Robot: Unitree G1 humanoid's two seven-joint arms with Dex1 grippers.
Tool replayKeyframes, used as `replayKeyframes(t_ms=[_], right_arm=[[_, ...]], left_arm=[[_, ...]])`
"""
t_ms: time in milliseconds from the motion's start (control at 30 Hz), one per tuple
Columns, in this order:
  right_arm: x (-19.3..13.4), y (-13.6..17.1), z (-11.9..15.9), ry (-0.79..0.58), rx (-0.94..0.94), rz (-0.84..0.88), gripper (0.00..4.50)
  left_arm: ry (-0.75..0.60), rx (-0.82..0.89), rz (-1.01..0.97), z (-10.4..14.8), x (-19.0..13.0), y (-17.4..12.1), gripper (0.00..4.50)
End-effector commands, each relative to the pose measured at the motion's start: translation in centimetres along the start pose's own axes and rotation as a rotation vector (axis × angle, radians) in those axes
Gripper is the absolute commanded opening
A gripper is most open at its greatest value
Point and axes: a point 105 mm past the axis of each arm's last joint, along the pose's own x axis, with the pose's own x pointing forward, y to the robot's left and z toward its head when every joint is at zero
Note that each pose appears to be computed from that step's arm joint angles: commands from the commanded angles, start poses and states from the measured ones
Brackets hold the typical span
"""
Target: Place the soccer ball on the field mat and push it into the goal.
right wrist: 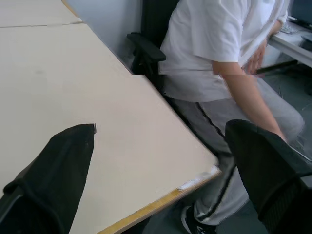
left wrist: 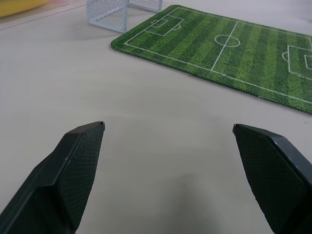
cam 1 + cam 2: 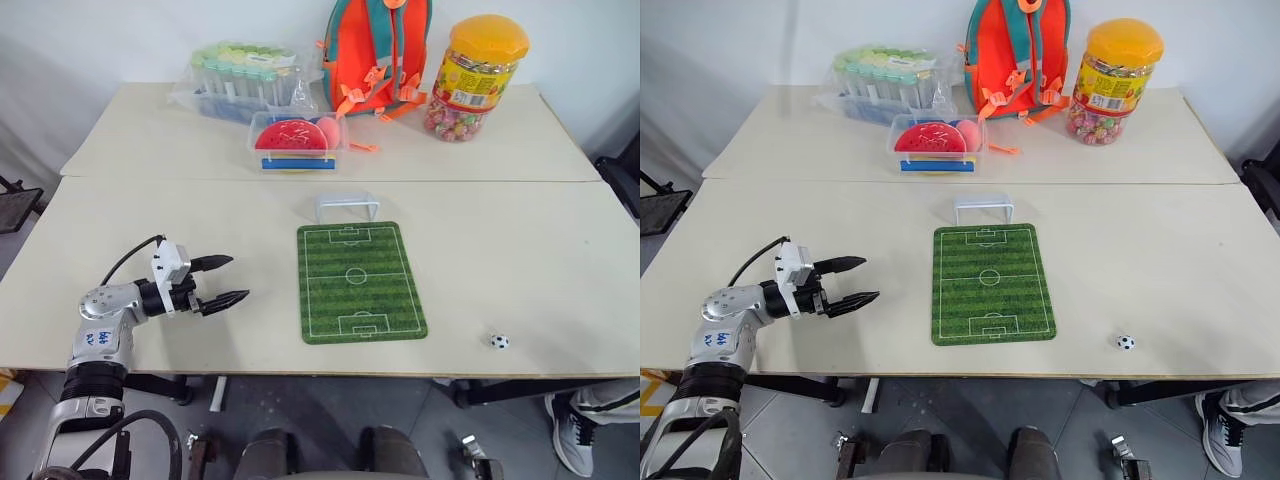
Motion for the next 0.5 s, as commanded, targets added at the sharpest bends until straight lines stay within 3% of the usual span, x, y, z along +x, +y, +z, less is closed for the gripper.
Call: replayKeyframes(t_ms=[33,267,500], right_arm=[[-1.0,3.0,1.6,0.004,-0.018,0.184,4.49],[-3.9,13.0,2.7,0.129,-0.14,0.795,4.49],[-4.4,17.6,0.9,0.203,-0.207,1.048,4.49]], left_arm=[[-0.03,0.027,-0.039,1.3,0.5,-0.1,4.5],[-0.057,0.012,-0.209,2.3,0.9,-0.3,4.5],[-0.183,-0.005,-0.398,3.1,0.6,-2.2,4.5]])
